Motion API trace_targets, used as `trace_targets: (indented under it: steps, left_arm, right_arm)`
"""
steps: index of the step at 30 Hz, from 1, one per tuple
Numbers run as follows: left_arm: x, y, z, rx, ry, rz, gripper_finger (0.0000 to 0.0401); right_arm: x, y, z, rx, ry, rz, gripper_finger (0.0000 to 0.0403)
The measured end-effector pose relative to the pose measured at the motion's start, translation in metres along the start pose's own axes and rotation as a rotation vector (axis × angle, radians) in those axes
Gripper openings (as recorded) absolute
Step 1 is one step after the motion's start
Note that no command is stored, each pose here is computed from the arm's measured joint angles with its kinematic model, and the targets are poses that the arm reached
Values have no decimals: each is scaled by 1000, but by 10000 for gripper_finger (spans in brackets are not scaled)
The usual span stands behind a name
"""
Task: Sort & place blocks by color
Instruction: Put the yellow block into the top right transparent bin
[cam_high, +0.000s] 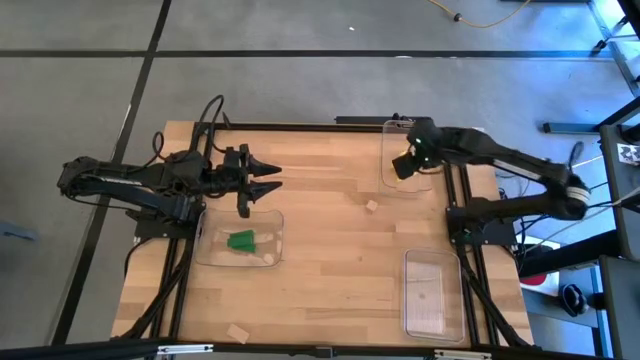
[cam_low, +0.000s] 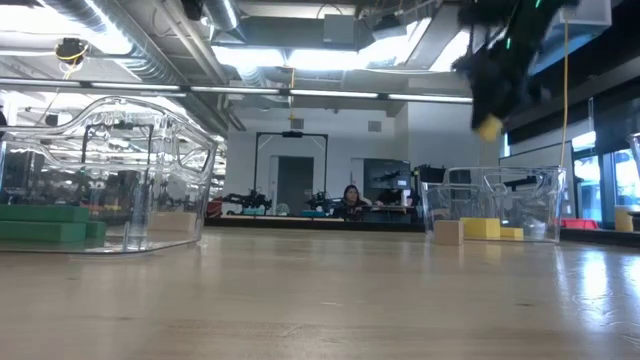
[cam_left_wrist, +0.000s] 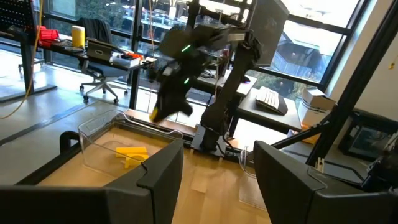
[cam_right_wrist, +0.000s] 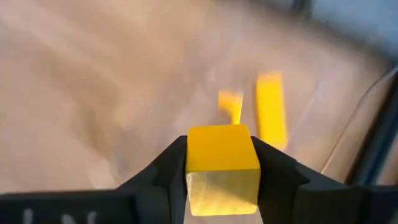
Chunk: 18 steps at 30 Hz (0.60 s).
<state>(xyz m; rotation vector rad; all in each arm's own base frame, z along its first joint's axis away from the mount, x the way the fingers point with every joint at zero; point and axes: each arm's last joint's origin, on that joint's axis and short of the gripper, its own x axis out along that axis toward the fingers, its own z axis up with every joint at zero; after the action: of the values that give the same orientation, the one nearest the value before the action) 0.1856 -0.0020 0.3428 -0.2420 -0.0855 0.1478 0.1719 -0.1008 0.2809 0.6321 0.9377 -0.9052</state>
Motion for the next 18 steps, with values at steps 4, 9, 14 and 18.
trace_targets:
  steps: [4, 9, 14, 18]
  left_arm:
    - [0, 0, 0, 0, 0, 0, 186]
    - [0, 0, 0, -1, 0, 2, 186]
    - [0, 1, 0, -25, -11, 45, 186]
    - [0, 2, 0, -25, -19, 79, 186]
  right_arm:
    - [45, -15, -6, 75, 244, 56, 137]
    - [81, -23, -13, 107, 320, 53, 141]
    - [104, -31, -16, 140, 333, 36, 143]
    - [113, -33, -15, 154, 348, 23, 145]
